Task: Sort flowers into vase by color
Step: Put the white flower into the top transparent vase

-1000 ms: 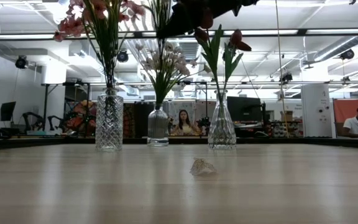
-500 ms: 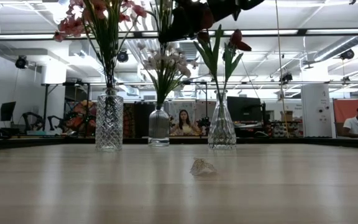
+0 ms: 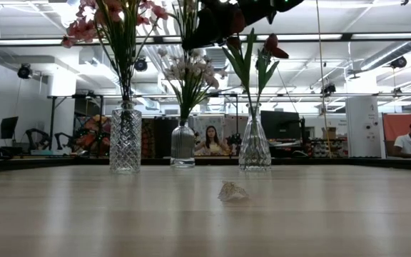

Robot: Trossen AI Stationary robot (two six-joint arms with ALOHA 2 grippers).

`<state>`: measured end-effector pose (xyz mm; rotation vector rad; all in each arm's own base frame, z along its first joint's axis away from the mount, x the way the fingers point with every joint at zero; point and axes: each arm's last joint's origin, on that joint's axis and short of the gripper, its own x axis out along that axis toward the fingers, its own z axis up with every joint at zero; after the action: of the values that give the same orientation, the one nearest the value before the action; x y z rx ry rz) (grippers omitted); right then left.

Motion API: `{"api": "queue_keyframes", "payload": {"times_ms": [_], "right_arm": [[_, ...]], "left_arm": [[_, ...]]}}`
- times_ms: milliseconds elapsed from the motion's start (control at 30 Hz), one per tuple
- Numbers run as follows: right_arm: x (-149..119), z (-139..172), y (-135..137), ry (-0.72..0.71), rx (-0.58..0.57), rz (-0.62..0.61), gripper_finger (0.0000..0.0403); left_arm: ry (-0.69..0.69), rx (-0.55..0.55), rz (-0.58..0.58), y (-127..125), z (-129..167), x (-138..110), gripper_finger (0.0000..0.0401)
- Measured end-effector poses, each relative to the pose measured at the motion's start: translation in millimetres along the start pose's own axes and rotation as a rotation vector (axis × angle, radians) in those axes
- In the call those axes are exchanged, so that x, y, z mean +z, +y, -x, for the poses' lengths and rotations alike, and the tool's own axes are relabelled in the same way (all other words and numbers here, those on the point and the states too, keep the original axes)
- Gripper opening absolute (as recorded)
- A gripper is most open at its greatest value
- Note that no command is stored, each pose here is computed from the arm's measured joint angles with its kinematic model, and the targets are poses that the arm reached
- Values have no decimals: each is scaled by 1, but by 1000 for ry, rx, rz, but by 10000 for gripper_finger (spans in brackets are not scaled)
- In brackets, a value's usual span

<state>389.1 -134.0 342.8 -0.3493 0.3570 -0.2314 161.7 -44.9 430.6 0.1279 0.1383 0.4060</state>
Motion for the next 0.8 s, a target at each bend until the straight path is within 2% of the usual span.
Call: {"api": "queue_keyframes", "payload": {"times_ms": [300, 800], "right_arm": [[1, 0, 1, -6, 1, -71, 18], [0, -1, 0, -15, -5, -94, 18]], "left_arm": [[-8, 1, 5, 6, 6, 1, 0], [5, 1, -8, 7, 7, -1, 0]]}}
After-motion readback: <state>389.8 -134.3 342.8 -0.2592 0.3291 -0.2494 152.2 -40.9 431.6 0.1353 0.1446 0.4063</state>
